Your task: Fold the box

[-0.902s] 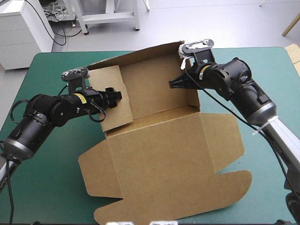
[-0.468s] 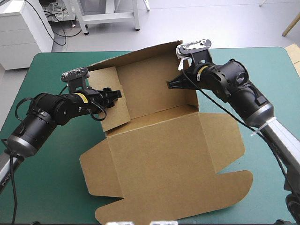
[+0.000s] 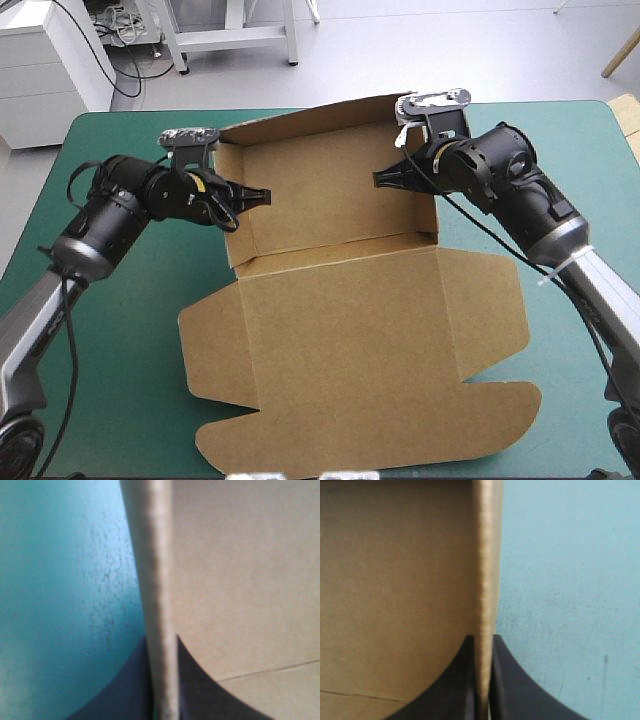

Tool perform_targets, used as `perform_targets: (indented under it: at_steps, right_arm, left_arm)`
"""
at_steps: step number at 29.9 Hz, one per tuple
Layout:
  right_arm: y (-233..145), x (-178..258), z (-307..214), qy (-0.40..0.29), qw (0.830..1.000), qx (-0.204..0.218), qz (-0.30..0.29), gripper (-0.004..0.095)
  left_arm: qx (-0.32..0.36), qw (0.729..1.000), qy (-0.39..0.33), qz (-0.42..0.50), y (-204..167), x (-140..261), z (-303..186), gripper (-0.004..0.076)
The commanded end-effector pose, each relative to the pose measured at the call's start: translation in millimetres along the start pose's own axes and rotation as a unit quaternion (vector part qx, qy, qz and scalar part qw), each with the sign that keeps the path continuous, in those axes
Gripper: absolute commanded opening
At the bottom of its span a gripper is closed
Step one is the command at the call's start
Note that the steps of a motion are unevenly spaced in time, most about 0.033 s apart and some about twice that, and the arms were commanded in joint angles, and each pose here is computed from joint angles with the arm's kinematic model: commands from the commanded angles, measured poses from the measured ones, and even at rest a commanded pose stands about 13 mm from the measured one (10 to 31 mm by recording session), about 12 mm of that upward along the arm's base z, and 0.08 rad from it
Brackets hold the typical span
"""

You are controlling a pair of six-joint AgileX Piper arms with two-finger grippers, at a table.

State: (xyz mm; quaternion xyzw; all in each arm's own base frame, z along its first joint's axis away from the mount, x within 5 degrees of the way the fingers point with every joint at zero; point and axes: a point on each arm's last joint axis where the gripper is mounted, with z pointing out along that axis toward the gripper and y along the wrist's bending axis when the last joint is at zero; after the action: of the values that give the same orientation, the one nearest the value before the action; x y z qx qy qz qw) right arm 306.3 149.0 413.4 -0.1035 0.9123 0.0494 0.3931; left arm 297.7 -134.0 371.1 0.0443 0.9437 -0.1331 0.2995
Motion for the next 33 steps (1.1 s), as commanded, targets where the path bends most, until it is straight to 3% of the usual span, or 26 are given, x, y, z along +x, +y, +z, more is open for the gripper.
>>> perform_targets:
  at_steps: [1, 7, 13, 18, 29, 31, 33]
  right_arm:
    - [-7.7, -9.2, 2.0, -0.011, 0.999, -0.02, 0.033, -0.0012]
    - [-24.9, 11.9, 62.2, 0.132, 0.99, -0.026, 0.053, -0.0012]
    - [-28.7, 27.3, 99.5, 0.201, 0.978, -0.015, 0.044, -0.0016]
    - [-25.4, 32.9, 114.1, 0.22, 0.974, -0.025, 0.053, -0.0016]
    - [-25.7, 32.8, 122.3, 0.211, 0.976, -0.023, 0.052, -0.0012]
    - [-25.9, 32.4, 122.5, 0.209, 0.976, -0.024, 0.053, 0.0012]
    - [-25.4, 32.2, 122.6, 0.208, 0.976, -0.028, 0.056, 0.0098]
  left_arm:
    - [0.026, 0.999, -0.024, 0.02, -17.4, -30.4, -6.7, -0.0008]
    - [0.029, 0.998, 0.039, 0.026, -26.9, -47.8, 35.5, -0.0008]
    - [0.004, 0.991, 0.129, 0.026, -23.3, -39.4, 80.5, -0.0008]
    - [-0.013, 0.982, 0.181, 0.046, -28.3, -26.3, 108.3, -0.0008]
    - [-0.013, 0.98, 0.192, 0.046, -31.4, -23.0, 120.9, -0.0008]
    - [-0.013, 0.98, 0.192, 0.046, -31.4, -23.0, 120.9, -0.0008]
    - [-0.012, 0.98, 0.192, 0.053, -31.4, -23.0, 120.9, -0.0001]
